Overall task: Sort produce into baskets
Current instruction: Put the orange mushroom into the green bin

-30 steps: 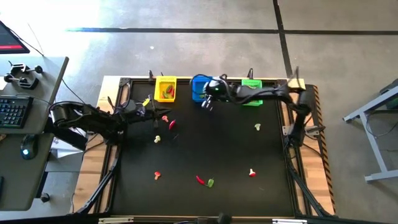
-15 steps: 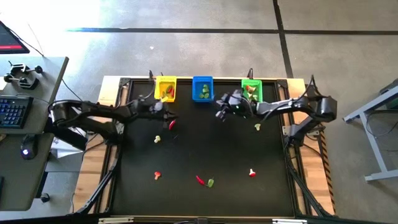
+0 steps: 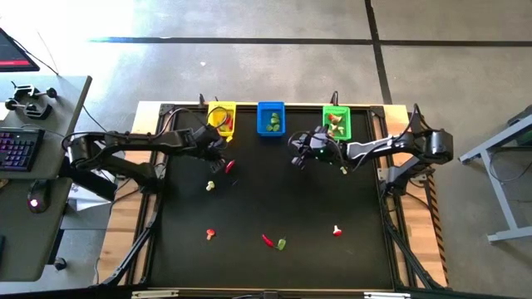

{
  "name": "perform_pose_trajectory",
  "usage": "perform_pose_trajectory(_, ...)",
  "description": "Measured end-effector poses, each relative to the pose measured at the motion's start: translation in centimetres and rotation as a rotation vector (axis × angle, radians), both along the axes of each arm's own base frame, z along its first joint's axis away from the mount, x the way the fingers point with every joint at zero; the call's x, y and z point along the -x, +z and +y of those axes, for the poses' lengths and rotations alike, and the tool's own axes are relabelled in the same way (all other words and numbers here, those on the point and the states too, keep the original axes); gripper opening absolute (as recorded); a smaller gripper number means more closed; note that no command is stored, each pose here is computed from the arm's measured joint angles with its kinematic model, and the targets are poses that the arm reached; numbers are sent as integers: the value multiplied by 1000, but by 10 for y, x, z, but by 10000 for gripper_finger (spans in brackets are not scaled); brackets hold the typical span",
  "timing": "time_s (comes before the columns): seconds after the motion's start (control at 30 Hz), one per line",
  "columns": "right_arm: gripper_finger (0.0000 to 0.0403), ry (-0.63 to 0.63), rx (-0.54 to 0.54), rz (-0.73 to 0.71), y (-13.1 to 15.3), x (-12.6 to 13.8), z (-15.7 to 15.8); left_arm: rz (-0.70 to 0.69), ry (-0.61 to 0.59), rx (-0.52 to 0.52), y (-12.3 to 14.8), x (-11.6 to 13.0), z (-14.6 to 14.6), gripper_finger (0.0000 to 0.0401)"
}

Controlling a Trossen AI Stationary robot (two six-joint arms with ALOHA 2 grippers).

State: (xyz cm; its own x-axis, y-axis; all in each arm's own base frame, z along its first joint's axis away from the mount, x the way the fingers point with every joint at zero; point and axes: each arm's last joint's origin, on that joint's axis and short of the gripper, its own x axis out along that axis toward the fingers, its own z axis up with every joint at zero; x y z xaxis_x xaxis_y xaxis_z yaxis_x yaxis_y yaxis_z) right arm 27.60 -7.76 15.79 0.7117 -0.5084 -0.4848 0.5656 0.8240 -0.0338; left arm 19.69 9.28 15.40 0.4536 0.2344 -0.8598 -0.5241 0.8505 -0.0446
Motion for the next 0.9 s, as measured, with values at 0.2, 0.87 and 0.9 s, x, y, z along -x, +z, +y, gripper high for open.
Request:
perform_pose_trajectory(0.2, 0, 14, 26, -9, 2, -1, 0, 76, 91, -48, -2, 5, 1, 92)
perform_pose_trajectory(0.87, 0, 23, 34, -11, 3, -2, 0, 87, 0, -21, -13, -3, 3, 93)
perform_pose_trajectory(0.9, 0, 23, 34, -11, 3, -2, 0, 88, -1, -21, -14, -3, 3, 88)
